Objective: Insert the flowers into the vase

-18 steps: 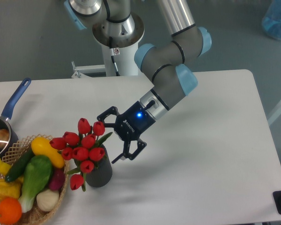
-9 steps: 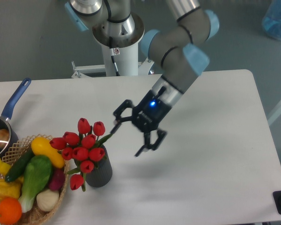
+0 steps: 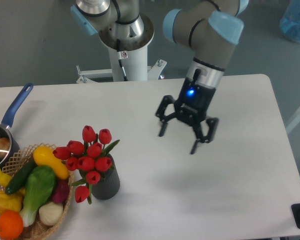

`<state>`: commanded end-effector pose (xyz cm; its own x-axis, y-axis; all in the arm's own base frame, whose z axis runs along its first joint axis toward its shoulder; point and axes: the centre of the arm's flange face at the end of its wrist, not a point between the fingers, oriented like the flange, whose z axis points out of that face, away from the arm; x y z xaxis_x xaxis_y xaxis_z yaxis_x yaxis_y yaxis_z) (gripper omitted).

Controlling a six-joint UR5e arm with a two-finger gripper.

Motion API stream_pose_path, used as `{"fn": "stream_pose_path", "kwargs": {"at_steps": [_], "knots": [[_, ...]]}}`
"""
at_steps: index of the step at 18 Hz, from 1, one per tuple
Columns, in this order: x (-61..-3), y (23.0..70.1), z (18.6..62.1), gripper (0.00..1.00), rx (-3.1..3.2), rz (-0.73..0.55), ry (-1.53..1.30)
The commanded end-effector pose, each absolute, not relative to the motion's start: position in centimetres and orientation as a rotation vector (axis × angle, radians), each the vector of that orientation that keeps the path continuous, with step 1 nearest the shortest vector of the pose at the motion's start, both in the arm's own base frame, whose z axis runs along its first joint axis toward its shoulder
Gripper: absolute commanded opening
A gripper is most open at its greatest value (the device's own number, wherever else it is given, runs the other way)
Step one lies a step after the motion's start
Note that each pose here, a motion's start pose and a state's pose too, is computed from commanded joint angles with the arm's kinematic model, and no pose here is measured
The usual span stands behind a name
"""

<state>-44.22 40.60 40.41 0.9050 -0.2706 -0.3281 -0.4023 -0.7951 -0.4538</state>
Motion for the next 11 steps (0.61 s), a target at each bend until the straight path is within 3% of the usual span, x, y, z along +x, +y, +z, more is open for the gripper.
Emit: {"fn": "stream_pose_path", "kwargs": {"at_steps": [6, 11], "knots": [[-45.3, 37.7, 38.2, 1.0, -2.802, 0.439, 0.499], [-46.1, 36.2, 37.7, 1.0, -2.865, 0.44, 0.514]]}}
